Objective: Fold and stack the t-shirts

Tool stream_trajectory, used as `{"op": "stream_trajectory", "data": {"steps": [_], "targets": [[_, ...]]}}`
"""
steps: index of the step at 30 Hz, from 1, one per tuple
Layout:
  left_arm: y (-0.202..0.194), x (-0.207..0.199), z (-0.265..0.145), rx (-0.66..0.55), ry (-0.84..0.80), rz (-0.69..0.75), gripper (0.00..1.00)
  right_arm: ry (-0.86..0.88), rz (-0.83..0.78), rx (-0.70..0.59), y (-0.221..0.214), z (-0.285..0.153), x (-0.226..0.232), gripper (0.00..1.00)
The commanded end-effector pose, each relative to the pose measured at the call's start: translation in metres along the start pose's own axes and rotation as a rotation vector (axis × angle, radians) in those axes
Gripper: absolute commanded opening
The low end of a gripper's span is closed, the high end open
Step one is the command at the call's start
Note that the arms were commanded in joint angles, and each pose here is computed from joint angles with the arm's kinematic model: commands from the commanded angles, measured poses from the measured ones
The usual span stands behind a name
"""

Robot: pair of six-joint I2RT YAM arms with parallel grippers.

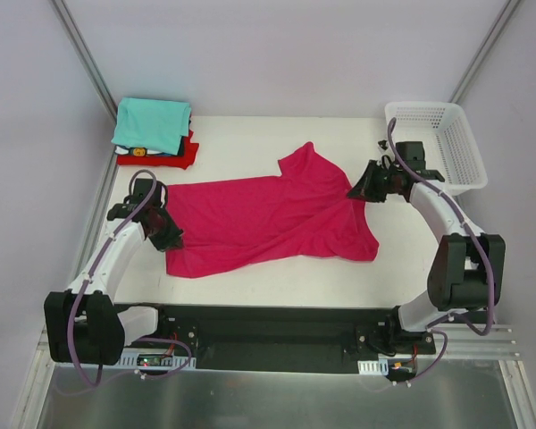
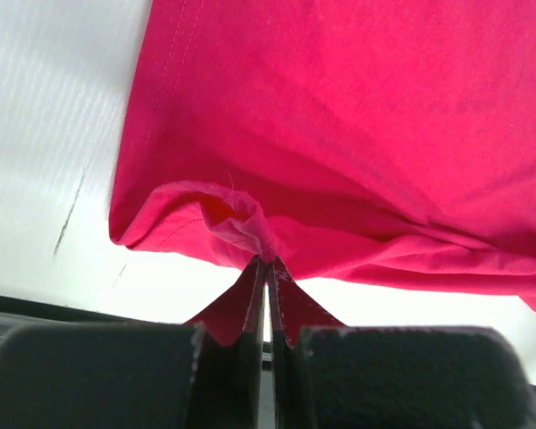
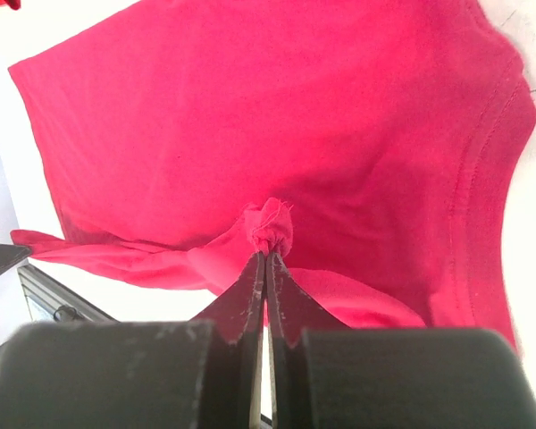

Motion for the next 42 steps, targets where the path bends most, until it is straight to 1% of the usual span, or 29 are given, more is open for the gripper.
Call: {"op": "stream_trajectory", "data": {"steps": [1, 5, 7, 12, 28, 42], "targets": [[-0.005, 0.002, -0.012, 0.000, -0.029, 0.001, 0.00, 0.057, -0.019, -0.031, -0.007, -0.026, 0.019, 0.01], [-0.007, 0.003, -0.022, -0.026, -0.021, 0.012, 0.00, 0.021, -0.030, -0.040, -0.018, -0.038, 0.015, 0.01], [-0.008, 0.005, -0.024, -0.028, -0.008, 0.013, 0.00, 0.031, -0.021, -0.035, -0.020, -0.041, 0.014, 0.01], [-0.010, 0.007, -0.024, -0.032, 0.005, 0.014, 0.00, 0.019, 0.023, -0.017, -0.023, -0.037, 0.000, 0.01], [-0.009, 0.011, -0.023, -0.038, 0.054, 0.018, 0.00, -0.007, 0.059, -0.038, -0.015, -0.037, -0.013, 0.01], [-0.011, 0.014, -0.021, -0.030, 0.078, 0.020, 0.00, -0.007, 0.063, -0.048, -0.008, -0.036, -0.012, 0.01]]}}
Point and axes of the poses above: each gripper's point midway between its finger pads, its own z axis out along the fingers, its own x axis along the line the jaws close on, y = z × x, the point moved 10 cm from there along -z, back along the fingers, and after that the axes turned 7 degrees about z, right-handed, at the moved point
